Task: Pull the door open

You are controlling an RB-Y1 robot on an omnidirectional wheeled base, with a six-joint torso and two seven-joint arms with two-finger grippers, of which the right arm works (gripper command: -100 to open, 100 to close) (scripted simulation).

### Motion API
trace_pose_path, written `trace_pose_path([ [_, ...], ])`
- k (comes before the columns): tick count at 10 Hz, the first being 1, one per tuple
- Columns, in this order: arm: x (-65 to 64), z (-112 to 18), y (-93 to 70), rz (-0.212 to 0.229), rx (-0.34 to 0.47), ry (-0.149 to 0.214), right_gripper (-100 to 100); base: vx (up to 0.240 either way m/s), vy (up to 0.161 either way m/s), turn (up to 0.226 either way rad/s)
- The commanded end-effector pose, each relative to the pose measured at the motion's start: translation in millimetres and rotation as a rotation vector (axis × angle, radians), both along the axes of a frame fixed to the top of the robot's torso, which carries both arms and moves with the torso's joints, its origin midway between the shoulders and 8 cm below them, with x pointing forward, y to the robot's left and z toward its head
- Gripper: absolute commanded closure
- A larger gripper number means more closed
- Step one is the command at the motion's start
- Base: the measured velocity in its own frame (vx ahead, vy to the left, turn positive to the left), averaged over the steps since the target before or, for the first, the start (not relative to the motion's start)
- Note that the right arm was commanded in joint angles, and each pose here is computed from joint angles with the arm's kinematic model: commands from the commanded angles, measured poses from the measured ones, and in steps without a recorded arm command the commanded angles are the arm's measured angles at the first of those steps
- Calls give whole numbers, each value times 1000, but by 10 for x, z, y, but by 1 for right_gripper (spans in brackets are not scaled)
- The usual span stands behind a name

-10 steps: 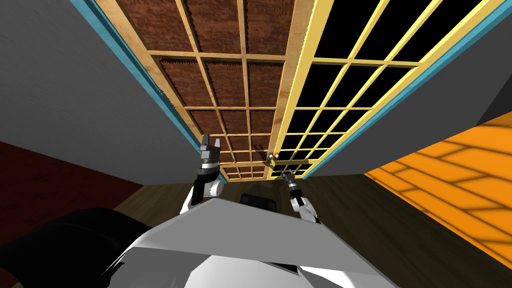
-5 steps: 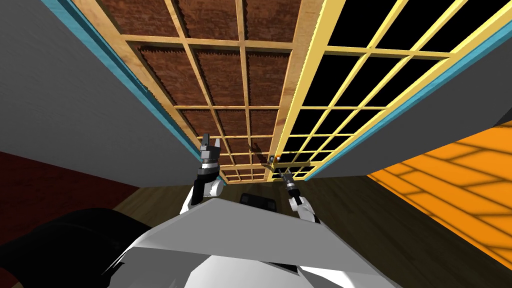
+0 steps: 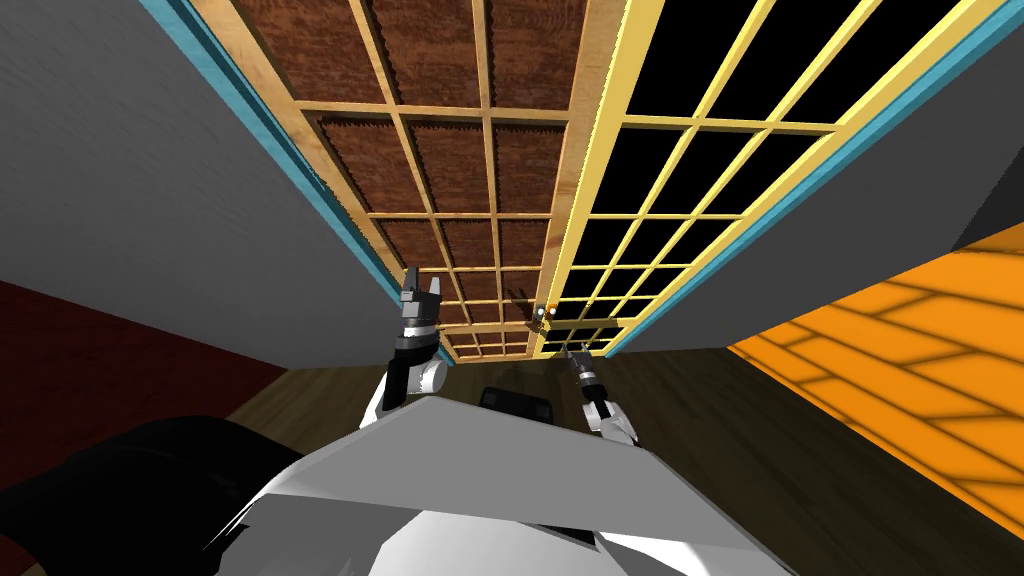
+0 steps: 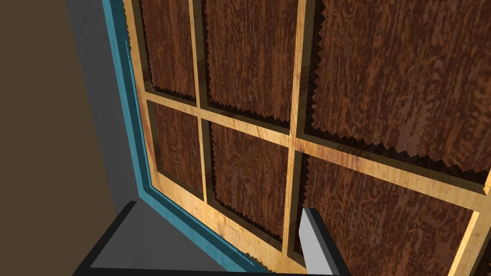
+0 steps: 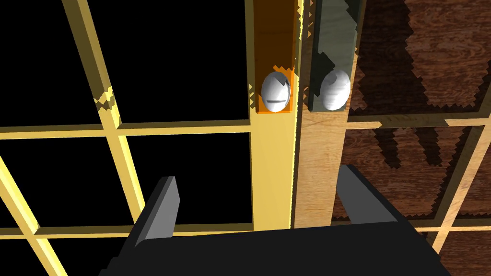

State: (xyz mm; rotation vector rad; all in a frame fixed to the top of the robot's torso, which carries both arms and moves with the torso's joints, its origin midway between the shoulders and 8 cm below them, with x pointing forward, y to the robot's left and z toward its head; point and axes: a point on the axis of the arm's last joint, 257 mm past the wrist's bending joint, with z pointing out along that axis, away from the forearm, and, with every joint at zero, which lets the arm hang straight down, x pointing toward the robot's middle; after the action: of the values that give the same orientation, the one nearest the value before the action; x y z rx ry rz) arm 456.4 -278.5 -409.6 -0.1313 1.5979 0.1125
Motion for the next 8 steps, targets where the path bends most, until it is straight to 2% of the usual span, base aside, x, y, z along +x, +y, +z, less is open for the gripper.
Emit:
trace_pose_path([
  [1,2,-17,-19,-5,-2,2,-100,-65,-18,-6],
  [2,-105,-97,-238,-52,-12,21,-100,-125,-41,54],
  [4,-120,-107,-266,-58,-13,24,-100,-103,-53,16],
  [5,-231,-178,-480,-106,-24,42,-100,-102,-63,67],
  [6,-231,-178,-480,-106,-24,42,-100,-117,-62,38],
  [7,-336,-235,-671,-150,-33,57,-100,-134,-49,81],
  [8,-333,-230,-674,-150,-34,56,-100,-128,-49,29],
])
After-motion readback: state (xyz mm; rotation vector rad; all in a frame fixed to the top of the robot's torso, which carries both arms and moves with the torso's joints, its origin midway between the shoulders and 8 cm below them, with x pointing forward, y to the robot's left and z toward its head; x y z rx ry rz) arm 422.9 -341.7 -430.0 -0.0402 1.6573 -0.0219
